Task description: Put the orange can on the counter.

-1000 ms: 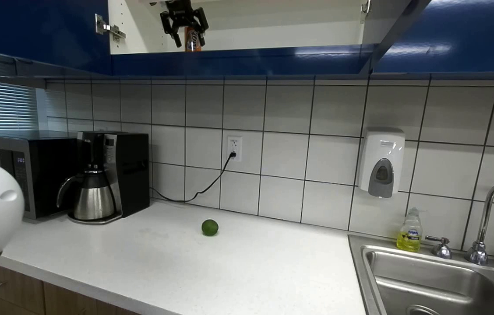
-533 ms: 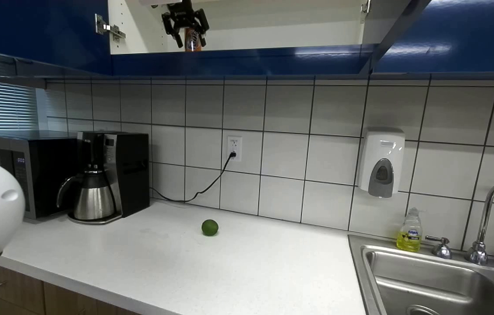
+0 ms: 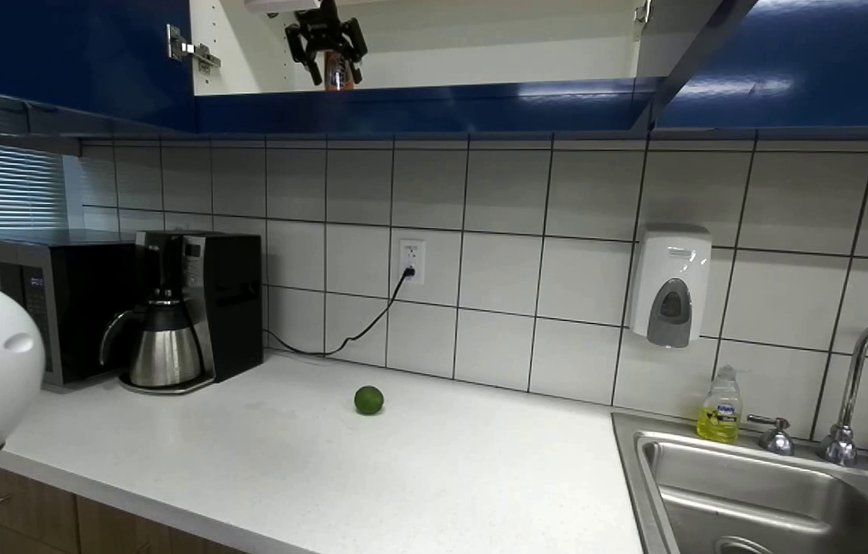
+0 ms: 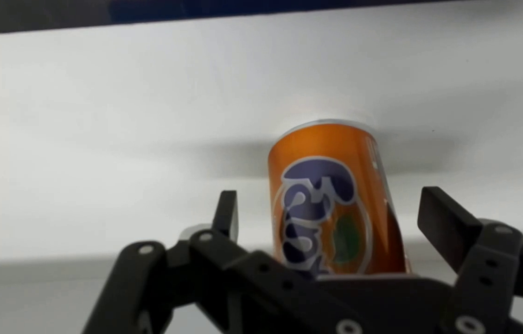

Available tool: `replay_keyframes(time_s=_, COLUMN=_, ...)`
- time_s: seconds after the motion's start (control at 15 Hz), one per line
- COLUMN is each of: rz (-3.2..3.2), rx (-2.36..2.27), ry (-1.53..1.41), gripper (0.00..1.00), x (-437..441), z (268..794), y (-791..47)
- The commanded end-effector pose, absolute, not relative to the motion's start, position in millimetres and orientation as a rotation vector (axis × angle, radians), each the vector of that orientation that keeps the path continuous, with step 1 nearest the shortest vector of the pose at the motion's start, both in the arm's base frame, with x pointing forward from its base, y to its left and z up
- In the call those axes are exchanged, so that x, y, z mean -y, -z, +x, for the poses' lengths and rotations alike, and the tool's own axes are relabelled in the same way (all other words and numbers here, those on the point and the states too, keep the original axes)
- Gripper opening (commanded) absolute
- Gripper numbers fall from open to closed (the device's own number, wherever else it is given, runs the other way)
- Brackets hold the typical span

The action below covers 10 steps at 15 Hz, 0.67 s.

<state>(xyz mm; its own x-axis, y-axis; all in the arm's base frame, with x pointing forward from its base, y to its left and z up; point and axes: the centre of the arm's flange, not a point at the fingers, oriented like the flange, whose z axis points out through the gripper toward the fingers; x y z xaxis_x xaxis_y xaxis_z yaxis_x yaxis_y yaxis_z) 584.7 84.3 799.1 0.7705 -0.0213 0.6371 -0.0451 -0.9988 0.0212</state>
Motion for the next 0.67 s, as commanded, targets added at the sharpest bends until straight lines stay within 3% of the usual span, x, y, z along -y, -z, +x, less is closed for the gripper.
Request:
replay_keyframes(time_s=0.0, rz=2.899, rx=0.095, ry=-1.077, gripper=1.0, x=-90.5, z=593.6, y=-805.9)
replay_keyframes(time_s=0.07, rz=2.898, rx=0.097, ry=-1.077, gripper=1.0, x=-90.6, z=594.6, y=-805.4)
replay_keyframes(time_s=0.13, rz=2.895, rx=0.097, ry=-1.077, gripper=0.75, x=-90.9, z=595.6, y=-804.8)
replay_keyframes(time_s=0.27, rz=2.894, rx=0.098, ry=-1.078, gripper=0.68, x=-91.4, z=597.3, y=-803.6)
replay_keyframes(time_s=0.47, rz=2.896, rx=0.093, ry=-1.078, gripper=0.42, x=-93.0, z=599.7, y=-801.4)
replay_keyframes(time_s=0.6, rz=2.898, rx=0.092, ry=-1.079, gripper=0.38, x=-93.6, z=601.2, y=-800.7)
